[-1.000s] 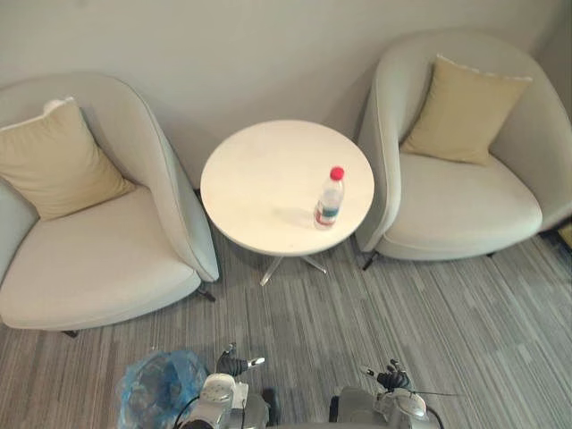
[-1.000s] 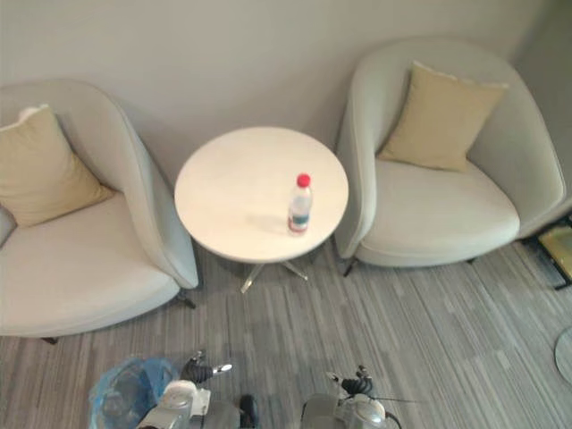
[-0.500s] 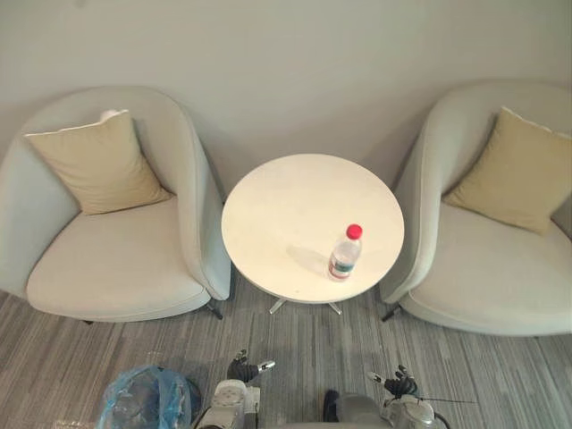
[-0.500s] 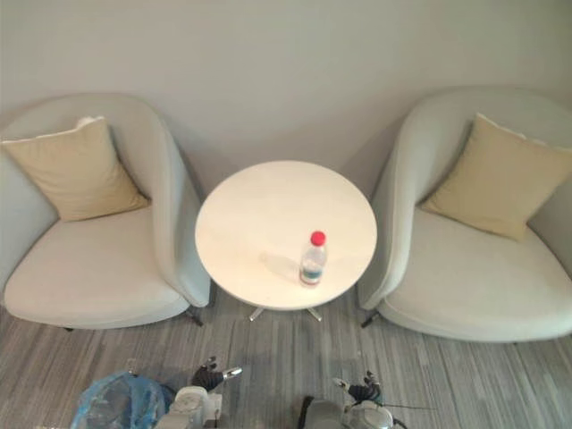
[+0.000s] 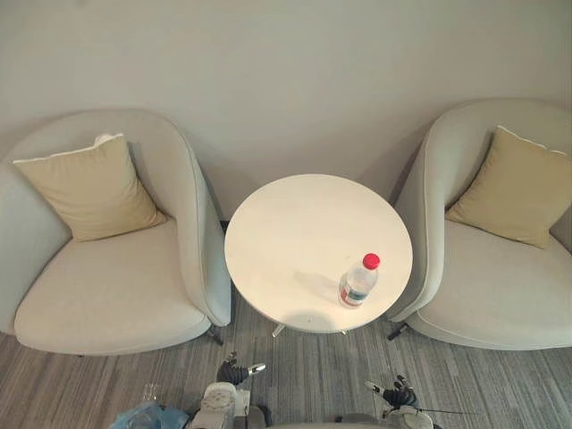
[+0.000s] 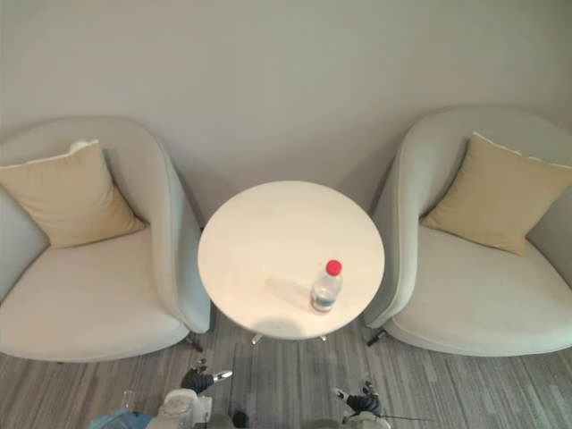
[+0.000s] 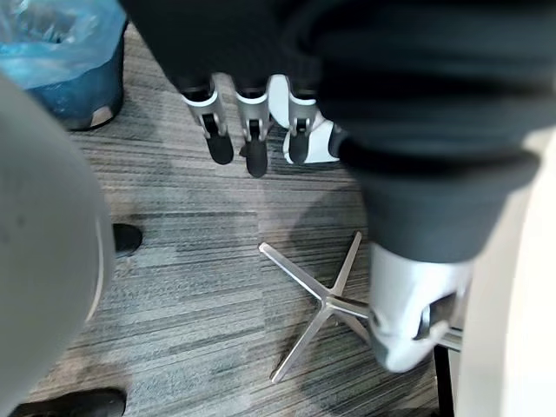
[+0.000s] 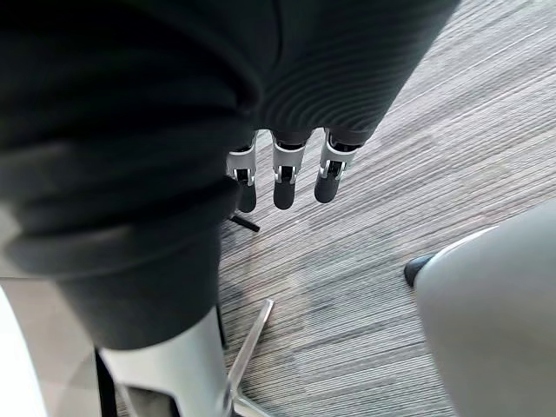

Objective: Gather rubbish on tea table into small bin, then transfer packed bag to large trash can.

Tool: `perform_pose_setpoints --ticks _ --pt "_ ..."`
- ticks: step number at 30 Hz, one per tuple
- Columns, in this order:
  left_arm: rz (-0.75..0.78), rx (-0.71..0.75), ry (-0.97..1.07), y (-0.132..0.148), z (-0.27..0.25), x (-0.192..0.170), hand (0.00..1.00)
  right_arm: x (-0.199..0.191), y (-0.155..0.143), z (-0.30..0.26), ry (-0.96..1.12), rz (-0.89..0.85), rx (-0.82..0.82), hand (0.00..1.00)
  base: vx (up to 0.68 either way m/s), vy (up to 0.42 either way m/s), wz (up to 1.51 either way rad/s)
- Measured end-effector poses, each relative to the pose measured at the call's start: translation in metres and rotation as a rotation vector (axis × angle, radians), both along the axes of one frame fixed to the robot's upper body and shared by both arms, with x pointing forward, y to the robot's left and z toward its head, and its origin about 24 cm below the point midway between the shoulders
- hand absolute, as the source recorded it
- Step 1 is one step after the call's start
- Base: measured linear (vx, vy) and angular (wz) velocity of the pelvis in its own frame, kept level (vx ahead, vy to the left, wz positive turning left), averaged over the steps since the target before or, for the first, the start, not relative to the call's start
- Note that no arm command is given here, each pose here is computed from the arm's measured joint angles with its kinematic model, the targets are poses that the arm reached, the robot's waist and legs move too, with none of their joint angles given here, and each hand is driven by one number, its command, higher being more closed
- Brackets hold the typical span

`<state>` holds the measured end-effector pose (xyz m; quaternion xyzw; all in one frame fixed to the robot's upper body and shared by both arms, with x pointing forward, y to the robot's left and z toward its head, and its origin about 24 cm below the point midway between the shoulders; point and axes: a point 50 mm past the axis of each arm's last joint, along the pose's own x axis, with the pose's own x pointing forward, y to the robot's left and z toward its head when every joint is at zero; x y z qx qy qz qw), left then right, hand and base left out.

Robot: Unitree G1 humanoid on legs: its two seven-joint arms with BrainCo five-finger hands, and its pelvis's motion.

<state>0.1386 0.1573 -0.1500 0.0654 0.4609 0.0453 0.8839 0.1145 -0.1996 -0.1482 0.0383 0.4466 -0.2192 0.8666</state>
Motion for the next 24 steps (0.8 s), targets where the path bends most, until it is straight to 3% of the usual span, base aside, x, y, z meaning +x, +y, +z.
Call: perform_pose_setpoints --ticks 11,24 --pt "-0.033 0.029 0.002 -0.001 0.0 -0.001 0.0 0.048 -0.023 0.07 -0.399 0.067 -0.223 0.0 0.01 -0.041 0.02" --pt "-0.119 0.057 0.004 -0.002 0.0 -0.003 0.0 0.065 -0.023 0.103 -0.542 0.162 -0.347 0.0 -0.03 -0.008 0.02"
